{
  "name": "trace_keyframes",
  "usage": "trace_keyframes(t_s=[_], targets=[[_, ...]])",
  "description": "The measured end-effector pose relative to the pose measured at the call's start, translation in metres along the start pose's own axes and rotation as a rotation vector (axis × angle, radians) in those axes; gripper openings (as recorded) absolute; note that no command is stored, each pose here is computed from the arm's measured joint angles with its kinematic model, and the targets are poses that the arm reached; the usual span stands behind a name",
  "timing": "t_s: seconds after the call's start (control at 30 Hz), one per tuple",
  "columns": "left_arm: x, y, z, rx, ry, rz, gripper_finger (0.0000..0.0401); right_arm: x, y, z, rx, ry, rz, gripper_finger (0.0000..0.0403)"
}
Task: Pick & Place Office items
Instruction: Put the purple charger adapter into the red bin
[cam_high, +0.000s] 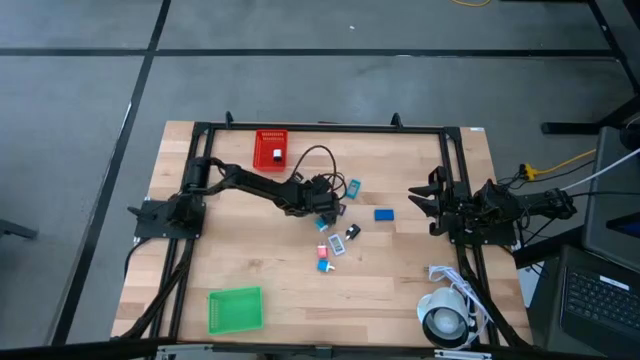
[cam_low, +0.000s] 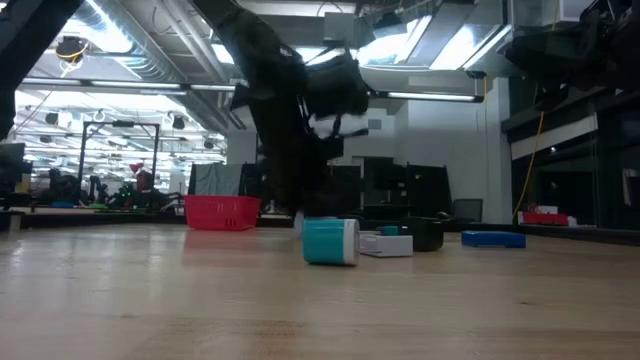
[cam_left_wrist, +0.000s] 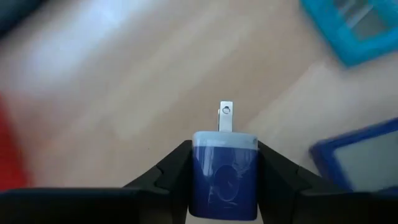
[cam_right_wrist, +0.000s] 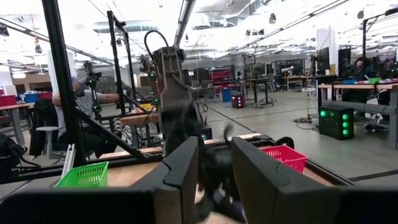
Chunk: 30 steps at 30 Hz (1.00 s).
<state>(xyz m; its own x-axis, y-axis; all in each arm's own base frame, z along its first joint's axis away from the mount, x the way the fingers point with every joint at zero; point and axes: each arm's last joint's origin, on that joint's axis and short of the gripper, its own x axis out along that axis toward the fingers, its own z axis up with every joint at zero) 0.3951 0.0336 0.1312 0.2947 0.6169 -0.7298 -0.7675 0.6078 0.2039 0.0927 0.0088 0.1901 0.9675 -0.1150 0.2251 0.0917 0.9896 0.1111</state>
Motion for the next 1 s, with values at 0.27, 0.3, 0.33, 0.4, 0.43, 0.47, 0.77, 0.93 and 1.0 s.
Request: trace_keyframes(t_s=[0.27,0.3,0.33,0.4,0.43,0.47,0.77,0.93,1.0], targets=[[-0.065,0.041,0.054,0.043,-0.227,0.063,0.0130,0.000,0.000,-0.001,0.001,0.012,0.000,0.0103],[-0.075,0.048,0.060,0.043,-0.253,0.073,0.0130,0.000,0.000,-0.001,0.002,0.013,0.002,0.0103],[-0.084,0.055,0.066,0.040,-0.281,0.083,0.0130,0.000,0.000,-0.001,0.005,0.012,0.004,0.0103],[-0.097,0.069,0.073,0.043,-0.316,0.121,0.0130,0.000,0.000,-0.001,0.005,0.013,0.007,0.0103],[-0.102,0.078,0.075,0.048,-0.322,0.144,0.0130,0.000,0.000,-0.001,0.005,0.014,0.007,0.0103],[-0.104,0.087,0.076,0.046,-0.321,0.169,0.0130,0.000,0.000,-0.002,0.004,0.016,0.007,0.0103],[-0.055,0.156,0.039,-0.009,-0.090,0.223,0.0130,0.000,0.000,-0.002,0.006,0.021,0.007,0.0103],[-0.013,0.179,0.001,-0.099,-0.048,0.174,0.0130,0.000,0.000,-0.002,0.010,0.022,0.006,0.0103],[-0.002,0.184,-0.011,-0.143,-0.077,0.110,0.0130,0.000,0.000,-0.002,0.009,0.022,0.006,0.0103]])
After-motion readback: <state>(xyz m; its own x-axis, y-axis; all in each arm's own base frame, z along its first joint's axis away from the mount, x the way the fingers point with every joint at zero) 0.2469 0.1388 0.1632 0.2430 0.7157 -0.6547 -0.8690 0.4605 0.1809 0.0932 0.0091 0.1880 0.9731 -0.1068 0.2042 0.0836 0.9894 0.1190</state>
